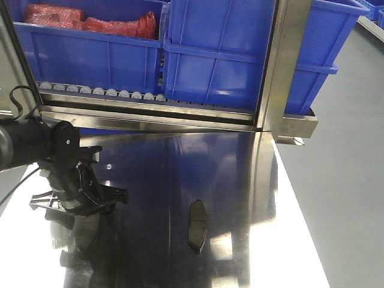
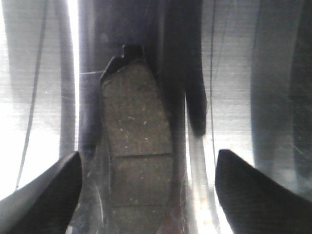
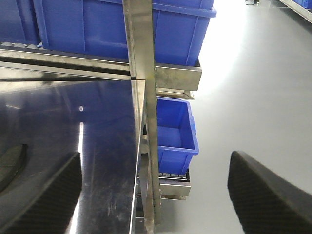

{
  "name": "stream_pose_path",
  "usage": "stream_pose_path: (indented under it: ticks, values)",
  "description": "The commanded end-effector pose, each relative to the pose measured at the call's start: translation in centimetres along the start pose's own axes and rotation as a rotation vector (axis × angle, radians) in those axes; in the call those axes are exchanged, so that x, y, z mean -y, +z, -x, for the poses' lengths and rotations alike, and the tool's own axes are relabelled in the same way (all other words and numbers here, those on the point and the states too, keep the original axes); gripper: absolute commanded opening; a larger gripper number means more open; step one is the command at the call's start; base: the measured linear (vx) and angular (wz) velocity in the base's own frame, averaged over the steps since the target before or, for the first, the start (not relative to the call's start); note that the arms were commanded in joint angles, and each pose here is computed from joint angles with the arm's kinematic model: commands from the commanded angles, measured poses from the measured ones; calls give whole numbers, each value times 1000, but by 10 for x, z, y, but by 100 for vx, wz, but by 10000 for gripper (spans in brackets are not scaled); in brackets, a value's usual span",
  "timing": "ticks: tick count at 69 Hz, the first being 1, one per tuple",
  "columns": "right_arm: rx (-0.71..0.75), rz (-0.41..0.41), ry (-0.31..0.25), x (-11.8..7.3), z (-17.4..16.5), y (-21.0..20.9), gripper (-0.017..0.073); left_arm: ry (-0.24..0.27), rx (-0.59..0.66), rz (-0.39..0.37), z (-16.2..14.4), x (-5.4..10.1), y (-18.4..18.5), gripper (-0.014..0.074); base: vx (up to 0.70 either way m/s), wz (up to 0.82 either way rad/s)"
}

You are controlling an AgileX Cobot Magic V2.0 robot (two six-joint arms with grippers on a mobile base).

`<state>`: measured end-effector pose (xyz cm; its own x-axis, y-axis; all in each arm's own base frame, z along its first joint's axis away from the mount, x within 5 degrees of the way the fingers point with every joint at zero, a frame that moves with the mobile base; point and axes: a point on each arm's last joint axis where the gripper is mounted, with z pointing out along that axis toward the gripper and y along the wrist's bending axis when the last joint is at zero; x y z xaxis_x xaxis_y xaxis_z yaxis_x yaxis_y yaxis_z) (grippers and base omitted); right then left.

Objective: Move and align brake pads A on conveyor
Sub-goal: 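Lower the left gripper over the nearer brake pad and close on it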

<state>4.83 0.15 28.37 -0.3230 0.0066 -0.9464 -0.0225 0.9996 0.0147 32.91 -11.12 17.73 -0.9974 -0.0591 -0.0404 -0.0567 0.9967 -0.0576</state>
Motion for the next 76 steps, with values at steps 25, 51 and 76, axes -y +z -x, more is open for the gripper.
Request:
stream_pose_path:
  ticks: [25, 51, 76]
  values:
    - [86, -3, -14, 0, 14, -3, 575, -24, 65, -31, 7, 1, -9, 533, 0, 0]
    - [86, -3, -14, 0, 14, -3, 575, -22, 73, -33, 8, 1, -9, 181, 0, 0]
    - [86, -3, -14, 0, 14, -3, 575, 9, 52, -33, 8, 2, -2, -8, 0, 0]
